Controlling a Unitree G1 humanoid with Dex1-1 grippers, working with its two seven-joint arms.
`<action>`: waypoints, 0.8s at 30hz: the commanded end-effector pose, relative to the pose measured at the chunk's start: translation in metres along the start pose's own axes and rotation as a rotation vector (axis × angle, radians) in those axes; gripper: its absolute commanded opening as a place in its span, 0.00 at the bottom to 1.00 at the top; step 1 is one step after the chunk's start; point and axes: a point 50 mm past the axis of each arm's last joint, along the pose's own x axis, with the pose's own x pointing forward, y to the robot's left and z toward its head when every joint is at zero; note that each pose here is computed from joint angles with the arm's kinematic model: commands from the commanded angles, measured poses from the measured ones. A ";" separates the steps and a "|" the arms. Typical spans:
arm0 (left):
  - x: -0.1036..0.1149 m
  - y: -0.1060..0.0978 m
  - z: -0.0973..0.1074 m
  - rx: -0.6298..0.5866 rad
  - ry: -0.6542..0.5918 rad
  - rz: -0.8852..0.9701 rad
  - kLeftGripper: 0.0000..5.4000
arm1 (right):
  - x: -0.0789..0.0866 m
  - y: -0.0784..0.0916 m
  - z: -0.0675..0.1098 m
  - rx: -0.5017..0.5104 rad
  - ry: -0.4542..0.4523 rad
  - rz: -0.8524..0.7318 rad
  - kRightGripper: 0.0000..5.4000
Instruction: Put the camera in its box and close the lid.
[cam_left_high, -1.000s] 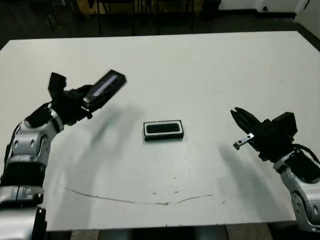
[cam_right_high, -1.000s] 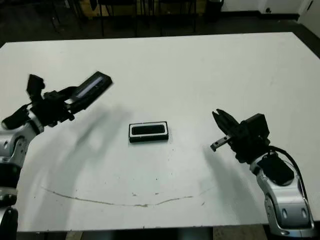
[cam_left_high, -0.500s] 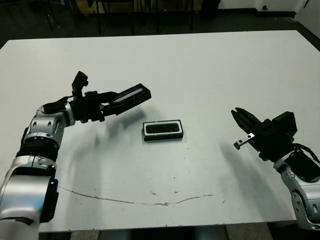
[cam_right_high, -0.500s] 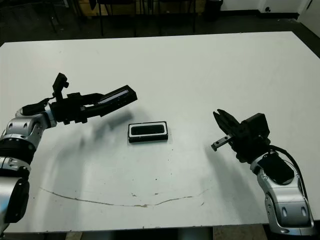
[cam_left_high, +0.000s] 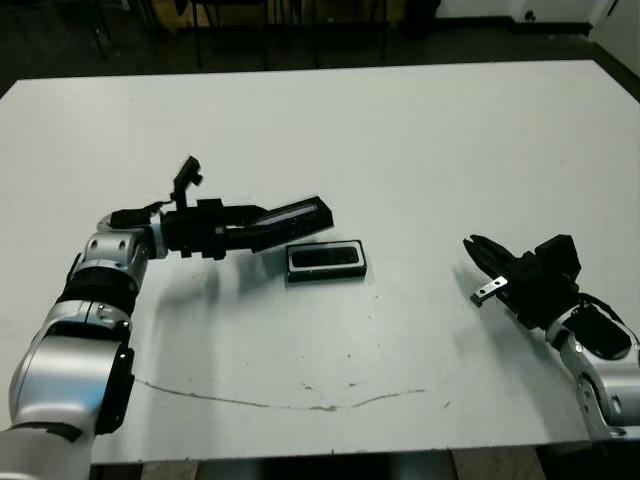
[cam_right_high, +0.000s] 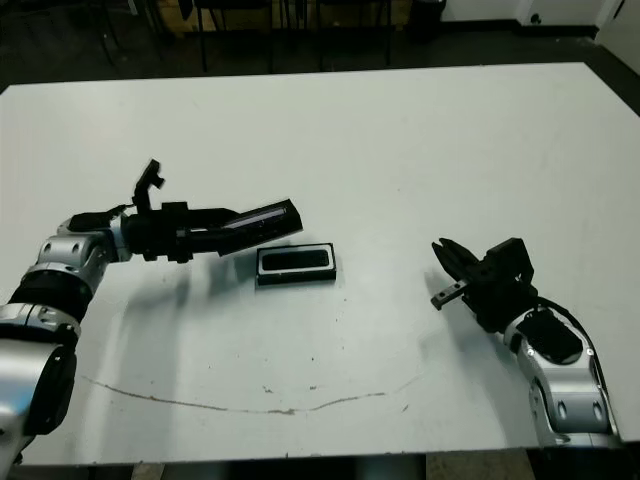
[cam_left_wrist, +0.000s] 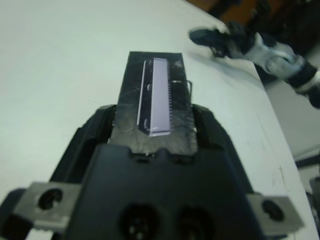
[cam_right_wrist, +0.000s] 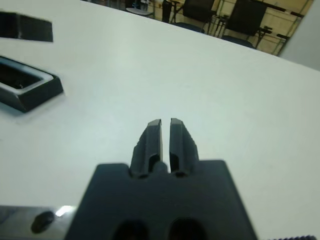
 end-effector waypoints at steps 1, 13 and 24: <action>0.003 0.000 -0.005 0.000 0.085 -0.026 0.51 | -0.001 -0.006 -0.007 -0.012 0.008 -0.004 0.00; 0.026 -0.003 -0.015 0.028 0.208 -0.039 0.51 | -0.008 0.006 0.017 -0.002 -0.053 0.015 0.00; 0.039 -0.013 -0.011 0.106 0.188 -0.148 0.51 | -0.014 0.013 0.034 -0.048 -0.035 -0.001 0.00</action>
